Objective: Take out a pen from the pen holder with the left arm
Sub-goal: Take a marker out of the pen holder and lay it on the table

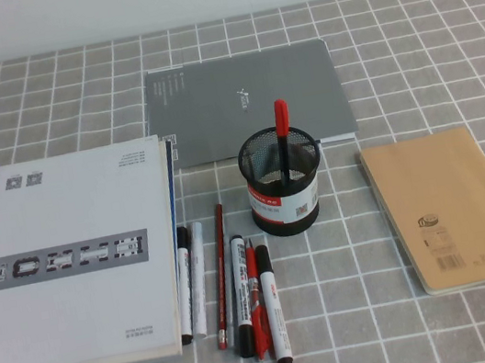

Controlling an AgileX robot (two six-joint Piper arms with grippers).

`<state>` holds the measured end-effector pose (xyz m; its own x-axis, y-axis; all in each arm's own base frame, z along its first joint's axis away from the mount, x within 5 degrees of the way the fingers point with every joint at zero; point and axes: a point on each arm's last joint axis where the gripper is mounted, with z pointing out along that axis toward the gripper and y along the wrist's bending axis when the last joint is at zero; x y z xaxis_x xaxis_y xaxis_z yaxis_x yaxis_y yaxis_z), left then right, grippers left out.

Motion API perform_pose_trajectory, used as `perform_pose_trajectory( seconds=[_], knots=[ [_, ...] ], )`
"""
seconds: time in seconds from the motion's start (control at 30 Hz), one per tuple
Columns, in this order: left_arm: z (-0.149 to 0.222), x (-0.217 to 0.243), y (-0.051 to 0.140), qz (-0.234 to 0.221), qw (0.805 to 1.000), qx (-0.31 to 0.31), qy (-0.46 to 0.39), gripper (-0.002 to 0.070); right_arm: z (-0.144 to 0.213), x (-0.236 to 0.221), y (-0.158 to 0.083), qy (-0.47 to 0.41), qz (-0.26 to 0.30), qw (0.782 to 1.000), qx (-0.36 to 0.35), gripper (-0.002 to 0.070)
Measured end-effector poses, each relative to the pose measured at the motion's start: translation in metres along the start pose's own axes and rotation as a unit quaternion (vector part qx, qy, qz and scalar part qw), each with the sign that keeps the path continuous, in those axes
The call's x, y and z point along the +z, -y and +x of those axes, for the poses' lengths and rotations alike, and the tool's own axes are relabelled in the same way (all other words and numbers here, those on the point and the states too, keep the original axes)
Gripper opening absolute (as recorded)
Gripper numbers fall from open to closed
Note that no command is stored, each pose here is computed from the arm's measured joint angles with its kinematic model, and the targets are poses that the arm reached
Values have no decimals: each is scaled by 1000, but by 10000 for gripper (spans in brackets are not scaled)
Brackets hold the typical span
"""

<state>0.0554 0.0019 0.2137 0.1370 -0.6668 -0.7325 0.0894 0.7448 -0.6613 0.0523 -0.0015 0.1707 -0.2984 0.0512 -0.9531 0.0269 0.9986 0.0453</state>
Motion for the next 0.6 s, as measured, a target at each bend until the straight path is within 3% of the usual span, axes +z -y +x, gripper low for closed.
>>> perform_pose_trajectory(
  seconds=[0.6],
  knots=[
    [-4,0,3,16,1000,-14,23,-3,0,0,0,0,0,1000,0,-13]
  ],
)
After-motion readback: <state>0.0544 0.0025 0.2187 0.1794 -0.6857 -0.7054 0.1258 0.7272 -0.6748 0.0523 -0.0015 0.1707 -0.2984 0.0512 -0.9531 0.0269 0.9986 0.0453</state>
